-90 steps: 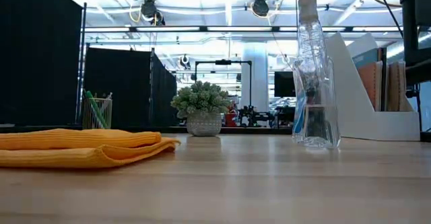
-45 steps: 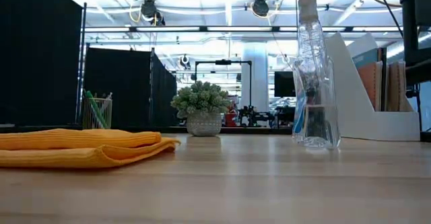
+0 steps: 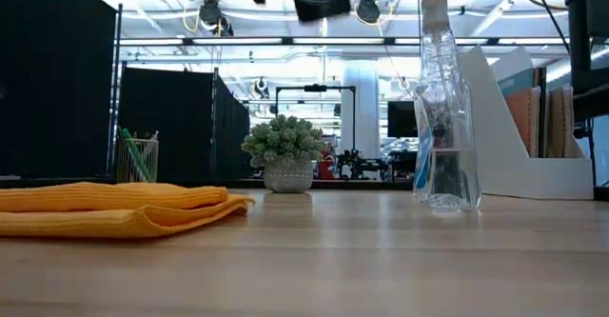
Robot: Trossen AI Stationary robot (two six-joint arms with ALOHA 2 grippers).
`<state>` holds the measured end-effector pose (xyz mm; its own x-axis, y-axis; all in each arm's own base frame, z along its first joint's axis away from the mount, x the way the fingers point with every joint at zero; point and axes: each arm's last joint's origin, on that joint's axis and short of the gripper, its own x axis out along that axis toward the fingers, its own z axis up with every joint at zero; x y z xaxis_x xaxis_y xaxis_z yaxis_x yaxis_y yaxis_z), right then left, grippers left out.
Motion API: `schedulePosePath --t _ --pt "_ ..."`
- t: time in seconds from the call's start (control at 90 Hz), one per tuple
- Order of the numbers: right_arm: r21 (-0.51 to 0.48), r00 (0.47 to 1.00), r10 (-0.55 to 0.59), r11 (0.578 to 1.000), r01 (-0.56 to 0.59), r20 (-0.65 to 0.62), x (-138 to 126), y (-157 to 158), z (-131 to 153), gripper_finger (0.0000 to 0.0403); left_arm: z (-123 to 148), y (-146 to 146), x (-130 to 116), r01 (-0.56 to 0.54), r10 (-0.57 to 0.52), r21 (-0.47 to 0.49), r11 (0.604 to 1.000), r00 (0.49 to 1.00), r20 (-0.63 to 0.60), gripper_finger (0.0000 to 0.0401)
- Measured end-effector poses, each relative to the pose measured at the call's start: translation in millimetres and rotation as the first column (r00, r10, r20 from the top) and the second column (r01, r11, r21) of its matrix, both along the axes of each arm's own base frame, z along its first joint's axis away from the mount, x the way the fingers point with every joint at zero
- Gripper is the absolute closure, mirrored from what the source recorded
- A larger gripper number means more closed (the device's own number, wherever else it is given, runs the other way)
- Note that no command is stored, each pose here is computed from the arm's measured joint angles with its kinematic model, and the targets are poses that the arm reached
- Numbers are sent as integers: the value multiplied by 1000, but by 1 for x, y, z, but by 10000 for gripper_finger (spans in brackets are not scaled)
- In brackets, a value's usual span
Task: Apply microfiber cloth
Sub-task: Spray the pink cellphone using the transparent spray bottle
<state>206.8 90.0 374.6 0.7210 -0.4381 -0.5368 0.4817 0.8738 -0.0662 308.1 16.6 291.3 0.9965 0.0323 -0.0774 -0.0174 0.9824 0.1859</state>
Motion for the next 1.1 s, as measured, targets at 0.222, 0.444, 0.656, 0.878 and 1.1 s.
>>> schedulePosePath --t 0.222,0.444,0.656,0.878,1.1 --pt "70 976 -137 986 151 -167 -24 6 -65 89 -46 14 23 -32 29 -11 999 987 -158 390" --pt "166 967 -120 973 159 -223 -23 2 -140 100 -76 29 36 -32 20 -55 998 976 -215 390" --pt "121 983 -45 990 67 -178 -13 -6 -162 105 -94 30 44 -12 -5 -67 998 969 -249 390" --pt "90 985 9 996 7 -171 -2 -14 -160 105 -100 26 51 24 -37 -68 997 980 -196 390" --pt "79 991 49 996 -40 -126 5 -11 -157 106 -105 14 62 62 -75 -70 996 976 -204 389"
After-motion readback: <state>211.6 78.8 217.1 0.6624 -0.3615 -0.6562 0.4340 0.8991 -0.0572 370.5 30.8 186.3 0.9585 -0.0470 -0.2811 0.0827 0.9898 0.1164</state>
